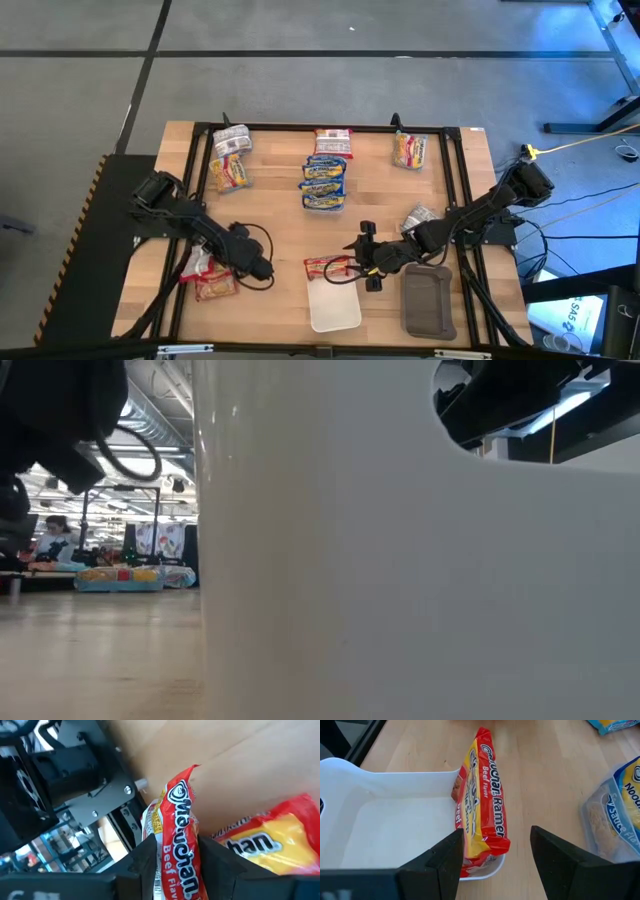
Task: Sort Maruchan noodles
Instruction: Put the red noodle pack into the white bin
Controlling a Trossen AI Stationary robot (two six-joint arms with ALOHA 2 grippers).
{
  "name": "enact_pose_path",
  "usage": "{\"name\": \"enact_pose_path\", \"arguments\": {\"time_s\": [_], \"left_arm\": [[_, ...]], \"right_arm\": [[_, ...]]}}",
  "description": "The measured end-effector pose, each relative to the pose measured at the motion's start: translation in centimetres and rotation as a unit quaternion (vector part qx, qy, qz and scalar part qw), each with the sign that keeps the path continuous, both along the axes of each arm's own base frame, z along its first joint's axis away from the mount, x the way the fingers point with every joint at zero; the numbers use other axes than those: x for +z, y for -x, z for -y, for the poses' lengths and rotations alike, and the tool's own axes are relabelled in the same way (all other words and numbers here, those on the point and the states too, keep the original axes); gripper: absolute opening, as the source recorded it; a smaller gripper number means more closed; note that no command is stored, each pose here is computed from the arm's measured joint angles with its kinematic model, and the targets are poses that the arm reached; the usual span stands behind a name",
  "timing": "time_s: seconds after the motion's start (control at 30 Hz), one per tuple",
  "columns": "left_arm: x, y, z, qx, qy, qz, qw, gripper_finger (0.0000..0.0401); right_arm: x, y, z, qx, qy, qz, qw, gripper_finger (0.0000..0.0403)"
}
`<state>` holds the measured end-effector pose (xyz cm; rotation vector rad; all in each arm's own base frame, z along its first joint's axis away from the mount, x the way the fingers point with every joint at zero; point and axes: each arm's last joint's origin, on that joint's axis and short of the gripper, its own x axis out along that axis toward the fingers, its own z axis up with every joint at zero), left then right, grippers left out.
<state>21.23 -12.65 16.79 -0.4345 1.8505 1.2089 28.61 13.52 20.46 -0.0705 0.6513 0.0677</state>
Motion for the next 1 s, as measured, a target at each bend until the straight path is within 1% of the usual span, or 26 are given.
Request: {"name": "enact_pose_path", "arguments": {"time_s": [0.2, 0.33, 0.47, 0.53, 0.6, 0.63, 0.67, 0.73, 0.8, 0.9, 1.0], "left_arm": [[1.8, -0.7, 0.2, -0.033, 0.001, 0.022, 0.999, 0.0122], [3.9, -0.6, 0.3, -0.050, -0.006, 0.048, 0.998, 0.0122], [6.7, -0.5, 0.9, -0.076, -0.001, 0.125, 0.989, 0.0122], [8.0, -0.5, 1.3, -0.097, -0.003, 0.173, 0.980, 0.0122], [9.5, -0.3, 1.6, -0.118, -0.003, 0.226, 0.967, 0.0122], [10.1, -0.1, 1.8, -0.135, 0.000, 0.258, 0.957, 0.0122], [10.6, 0.0, 2.1, -0.161, 0.007, 0.293, 0.942, 0.0122], [11.7, 0.3, 2.6, -0.211, 0.013, 0.362, 0.908, 0.0122], [12.8, 0.8, 2.9, -0.228, 0.009, 0.421, 0.878, 0.0122], [14.1, 1.4, 3.2, -0.260, -0.020, 0.503, 0.824, 0.0122], [15.2, 1.8, 3.6, -0.292, -0.063, 0.570, 0.766, 0.0122]], "right_arm": [[0.1, 0.2, 0.1, 0.004, -0.001, -0.006, 1.000, 0.0205], [1.4, 0.8, 0.3, 0.011, -0.012, 0.005, 1.000, 0.0205], [2.7, 2.1, 1.0, 0.010, -0.009, -0.005, 1.000, 0.0205], [3.3, 2.7, 1.3, 0.008, -0.009, -0.008, 1.000, 0.0205], [3.7, 3.1, 1.5, 0.007, -0.008, -0.013, 1.000, 0.0205], [3.8, 3.3, 1.6, 0.007, -0.007, -0.016, 1.000, 0.0205], [3.8, 3.5, 1.7, 0.007, -0.007, -0.021, 1.000, 0.0205], [4.1, 4.3, 2.0, 0.020, -0.018, -0.047, 0.999, 0.0205], [4.6, 5.3, 2.3, 0.021, -0.045, -0.065, 0.997, 0.0205], [6.0, 6.5, 2.9, 0.005, -0.077, -0.054, 0.996, 0.0205], [7.6, 7.2, 3.3, 0.003, -0.100, -0.013, 0.995, 0.0205]]}}
